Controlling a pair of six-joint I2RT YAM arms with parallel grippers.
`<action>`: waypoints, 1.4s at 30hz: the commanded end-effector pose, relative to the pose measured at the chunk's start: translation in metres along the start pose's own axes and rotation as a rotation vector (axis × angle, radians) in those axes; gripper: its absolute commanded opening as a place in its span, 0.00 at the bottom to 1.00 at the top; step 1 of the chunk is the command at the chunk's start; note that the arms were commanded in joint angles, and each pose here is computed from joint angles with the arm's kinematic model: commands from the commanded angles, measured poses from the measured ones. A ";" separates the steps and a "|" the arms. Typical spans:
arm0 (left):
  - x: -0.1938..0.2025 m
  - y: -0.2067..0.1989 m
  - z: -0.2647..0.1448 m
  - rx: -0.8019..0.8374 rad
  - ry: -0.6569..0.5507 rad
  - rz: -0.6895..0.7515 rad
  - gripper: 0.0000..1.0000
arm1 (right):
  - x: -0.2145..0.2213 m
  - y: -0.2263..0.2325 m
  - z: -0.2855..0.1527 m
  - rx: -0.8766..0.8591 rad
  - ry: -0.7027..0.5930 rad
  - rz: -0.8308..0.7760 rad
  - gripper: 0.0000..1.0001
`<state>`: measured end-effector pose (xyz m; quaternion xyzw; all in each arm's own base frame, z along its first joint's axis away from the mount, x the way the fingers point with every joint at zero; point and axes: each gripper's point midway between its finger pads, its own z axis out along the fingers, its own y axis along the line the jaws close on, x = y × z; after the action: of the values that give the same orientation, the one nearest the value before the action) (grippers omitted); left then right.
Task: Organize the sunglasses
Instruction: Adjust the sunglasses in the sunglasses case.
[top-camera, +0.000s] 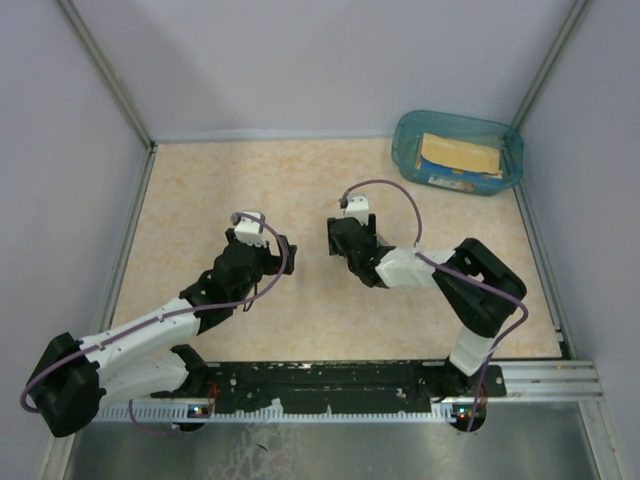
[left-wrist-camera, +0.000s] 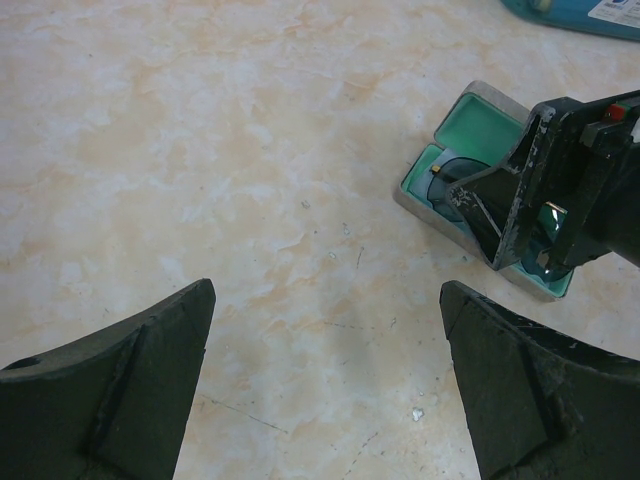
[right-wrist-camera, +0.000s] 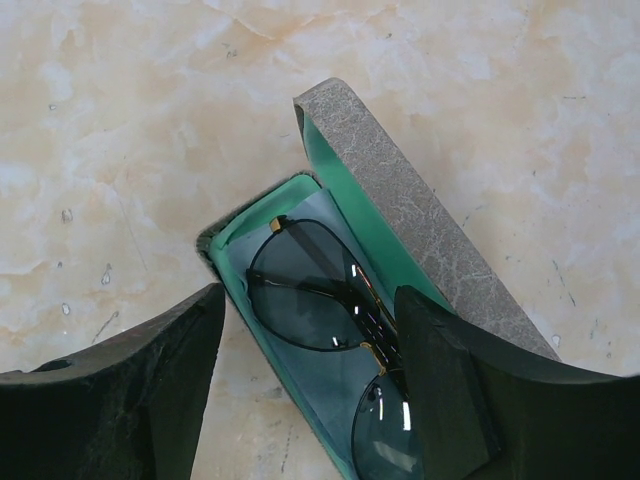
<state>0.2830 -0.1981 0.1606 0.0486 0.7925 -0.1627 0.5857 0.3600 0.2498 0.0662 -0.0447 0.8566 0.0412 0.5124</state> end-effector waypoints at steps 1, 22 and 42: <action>-0.008 0.001 0.000 -0.002 -0.032 -0.002 1.00 | -0.043 0.009 -0.008 -0.026 -0.112 0.041 0.69; -0.009 -0.001 -0.002 0.006 -0.031 -0.016 1.00 | -0.078 0.026 -0.079 -0.185 -0.208 0.039 0.69; -0.013 -0.020 -0.005 0.104 -0.012 -0.030 1.00 | 0.019 -0.108 -0.146 0.091 0.065 0.137 0.76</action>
<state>0.2776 -0.2054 0.1646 0.0593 0.7902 -0.1878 0.5803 0.2432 0.1524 0.1350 0.0028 0.8592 0.0630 0.5078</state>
